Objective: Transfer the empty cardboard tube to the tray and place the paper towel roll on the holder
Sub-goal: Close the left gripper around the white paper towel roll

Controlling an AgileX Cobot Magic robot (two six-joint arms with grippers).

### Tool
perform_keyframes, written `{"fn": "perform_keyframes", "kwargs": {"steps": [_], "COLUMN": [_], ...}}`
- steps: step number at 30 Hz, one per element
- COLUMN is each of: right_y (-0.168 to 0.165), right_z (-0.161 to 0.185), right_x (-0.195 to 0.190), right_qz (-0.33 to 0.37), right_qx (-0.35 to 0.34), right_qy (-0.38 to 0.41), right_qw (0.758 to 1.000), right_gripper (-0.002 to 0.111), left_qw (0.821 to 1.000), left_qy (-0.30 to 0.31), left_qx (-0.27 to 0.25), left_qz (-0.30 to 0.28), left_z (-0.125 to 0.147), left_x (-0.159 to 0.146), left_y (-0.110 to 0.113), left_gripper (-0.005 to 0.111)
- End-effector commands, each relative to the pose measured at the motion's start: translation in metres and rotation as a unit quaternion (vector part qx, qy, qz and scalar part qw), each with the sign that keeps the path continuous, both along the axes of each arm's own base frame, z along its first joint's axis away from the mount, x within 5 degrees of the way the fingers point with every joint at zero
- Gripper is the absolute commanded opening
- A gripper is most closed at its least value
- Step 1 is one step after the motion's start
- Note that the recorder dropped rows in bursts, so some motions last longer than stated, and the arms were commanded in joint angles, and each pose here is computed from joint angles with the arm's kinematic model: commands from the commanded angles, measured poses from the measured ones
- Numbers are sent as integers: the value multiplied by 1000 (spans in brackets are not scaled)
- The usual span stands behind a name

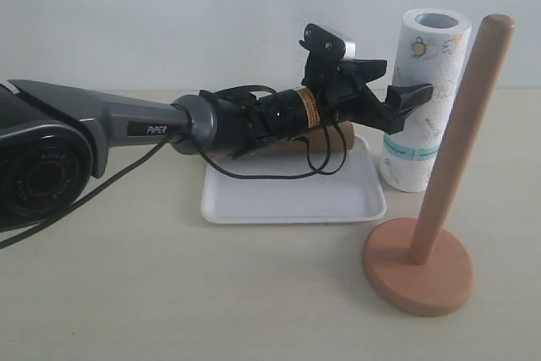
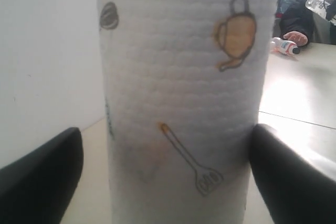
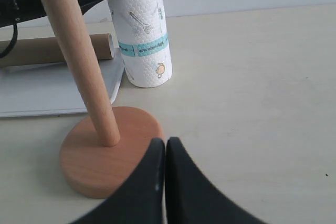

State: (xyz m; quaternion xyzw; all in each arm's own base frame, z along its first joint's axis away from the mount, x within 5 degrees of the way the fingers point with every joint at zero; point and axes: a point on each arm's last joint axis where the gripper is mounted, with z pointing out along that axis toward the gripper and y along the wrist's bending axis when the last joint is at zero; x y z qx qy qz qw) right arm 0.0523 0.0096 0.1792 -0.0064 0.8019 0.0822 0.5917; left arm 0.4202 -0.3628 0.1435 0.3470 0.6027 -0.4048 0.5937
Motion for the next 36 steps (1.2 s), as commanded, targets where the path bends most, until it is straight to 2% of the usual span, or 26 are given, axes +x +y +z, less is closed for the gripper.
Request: {"fn": "perform_keyframes", "kwargs": {"steps": [1, 6, 10, 12, 15, 16, 36], "right_y": [0, 0, 0, 0, 0, 0, 0], "right_z": [1, 1, 1, 1, 1, 1, 1], "right_x": [0, 0, 0, 0, 0, 0, 0], "right_qz": [-4, -4, -4, -4, -4, -4, -4], "right_qx": [0, 0, 0, 0, 0, 0, 0], "right_qy": [-5, -5, -5, -5, -5, -5, -5], "right_qw": [1000, 1000, 1000, 1000, 1000, 1000, 1000], "right_gripper": [0, 0, 0, 0, 0, 0, 0], "left_qw": [1000, 1000, 1000, 1000, 1000, 1000, 1000], "left_qy": [4, -9, -10, 1, 13, 13, -4], "left_qx": [0, 8, -12, -9, 17, 17, 8], "left_qz": [1, -8, -19, -11, 6, 6, -5], "left_z": [-1, -11, -8, -10, -15, -15, -9], "left_x": [0, -1, -3, -2, 1, 1, -2], "left_y": [-3, -10, -10, -10, -9, -9, -15], "left_gripper": [81, 80, 81, 87, 107, 109, 110]}}
